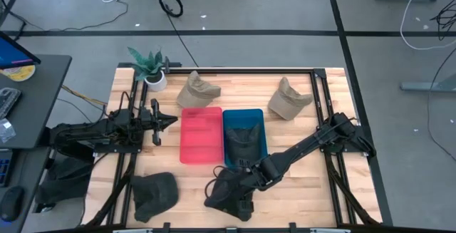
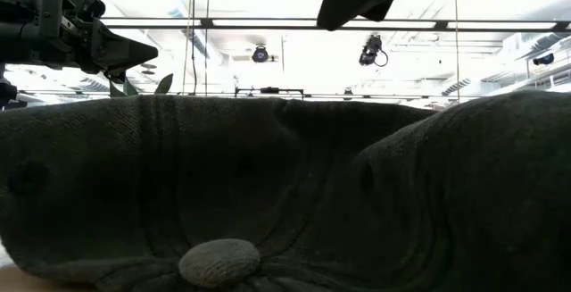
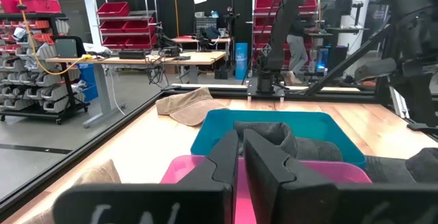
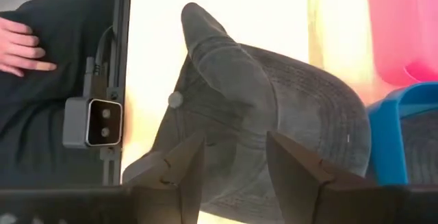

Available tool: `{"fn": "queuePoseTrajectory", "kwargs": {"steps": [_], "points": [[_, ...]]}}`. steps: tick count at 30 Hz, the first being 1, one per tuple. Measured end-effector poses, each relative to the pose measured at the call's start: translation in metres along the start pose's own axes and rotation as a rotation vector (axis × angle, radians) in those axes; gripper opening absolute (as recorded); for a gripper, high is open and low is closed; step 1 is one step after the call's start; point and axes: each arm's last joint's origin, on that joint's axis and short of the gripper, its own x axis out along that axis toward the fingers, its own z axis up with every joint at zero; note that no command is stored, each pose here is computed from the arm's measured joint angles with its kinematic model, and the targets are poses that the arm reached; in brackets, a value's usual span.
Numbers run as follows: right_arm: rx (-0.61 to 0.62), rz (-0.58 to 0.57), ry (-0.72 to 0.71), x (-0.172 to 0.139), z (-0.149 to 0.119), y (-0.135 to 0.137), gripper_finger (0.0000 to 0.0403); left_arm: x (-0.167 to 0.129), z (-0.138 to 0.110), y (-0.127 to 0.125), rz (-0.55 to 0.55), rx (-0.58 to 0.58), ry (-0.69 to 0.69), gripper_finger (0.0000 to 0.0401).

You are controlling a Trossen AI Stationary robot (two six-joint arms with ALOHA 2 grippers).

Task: Pick & Place hat
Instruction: Put the black cap into the blue bin

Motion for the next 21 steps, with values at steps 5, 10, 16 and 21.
{"fn": "queuePoseTrajectory", "kwargs": {"steps": [5,10,16,21], "points": [[0.002,-0.02,0.013,0.004,-0.004,-0.002,0.0155,0.0,0.0,0.0,0.0,0.0,0.0,0.0028],[-0.005,-0.032,0.04,0.018,-0.008,-0.003,0.0155,0.0,0.0,0.0,0.0,0.0,0.0,0.0028],[-0.018,-0.015,0.088,0.053,-0.013,-0.003,0.0155,0.0,0.0,0.0,0.0,0.0,0.0,0.0028],[-0.045,-0.024,0.104,0.066,-0.016,-0.004,0.0155,0.0,0.0,0.0,0.0,0.0,0.0,0.0028]]}}
